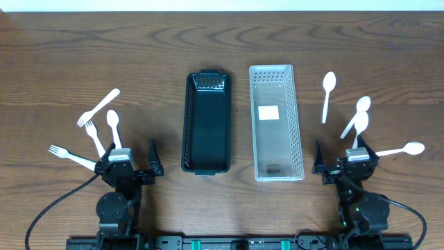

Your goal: Pack container

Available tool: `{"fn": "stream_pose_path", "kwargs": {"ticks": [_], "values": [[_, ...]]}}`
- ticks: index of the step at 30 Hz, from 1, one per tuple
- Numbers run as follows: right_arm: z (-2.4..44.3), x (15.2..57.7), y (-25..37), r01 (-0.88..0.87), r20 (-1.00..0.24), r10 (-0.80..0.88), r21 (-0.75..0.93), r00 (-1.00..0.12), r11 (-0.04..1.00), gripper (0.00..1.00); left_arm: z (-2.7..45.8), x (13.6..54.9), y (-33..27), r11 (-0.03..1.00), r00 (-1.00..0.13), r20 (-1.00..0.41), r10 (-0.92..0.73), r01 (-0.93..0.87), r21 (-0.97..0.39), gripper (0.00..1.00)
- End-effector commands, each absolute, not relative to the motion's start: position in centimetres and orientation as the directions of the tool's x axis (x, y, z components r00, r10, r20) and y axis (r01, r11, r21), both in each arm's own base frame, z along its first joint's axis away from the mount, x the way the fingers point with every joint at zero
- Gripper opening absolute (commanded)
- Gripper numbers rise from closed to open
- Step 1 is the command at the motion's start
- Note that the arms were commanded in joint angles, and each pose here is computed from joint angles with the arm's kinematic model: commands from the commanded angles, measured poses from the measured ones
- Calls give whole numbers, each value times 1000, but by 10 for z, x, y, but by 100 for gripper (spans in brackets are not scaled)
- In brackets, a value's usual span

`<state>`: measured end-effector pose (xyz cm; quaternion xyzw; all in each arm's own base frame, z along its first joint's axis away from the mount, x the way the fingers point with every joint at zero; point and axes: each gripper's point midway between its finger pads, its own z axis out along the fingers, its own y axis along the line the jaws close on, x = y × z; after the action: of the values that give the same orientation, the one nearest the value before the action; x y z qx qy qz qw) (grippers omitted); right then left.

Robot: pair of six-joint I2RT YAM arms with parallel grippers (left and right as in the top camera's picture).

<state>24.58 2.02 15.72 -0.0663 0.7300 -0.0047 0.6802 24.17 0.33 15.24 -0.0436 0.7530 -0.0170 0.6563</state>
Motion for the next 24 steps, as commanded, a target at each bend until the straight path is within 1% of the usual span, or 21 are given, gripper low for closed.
{"fn": "stream_pose_path", "kwargs": {"ticks": [1,10,15,24], "values": [[157,245,23,-104,-993,-97,-90,-64,991,99,136,241,2,996,-176,-981,-87,-43,-81,98],[157,245,23,-104,-993,-95,-88,-65,991,99,136,241,2,996,-176,-980,-87,-43,-81,98],[157,245,23,-96,-997,4,11,-75,995,99,136,241,2,996,-176,-980,-87,-43,-81,98],[157,245,23,-96,-997,12,19,-76,995,99,136,241,2,996,-176,-980,-87,-43,-81,98]]}}
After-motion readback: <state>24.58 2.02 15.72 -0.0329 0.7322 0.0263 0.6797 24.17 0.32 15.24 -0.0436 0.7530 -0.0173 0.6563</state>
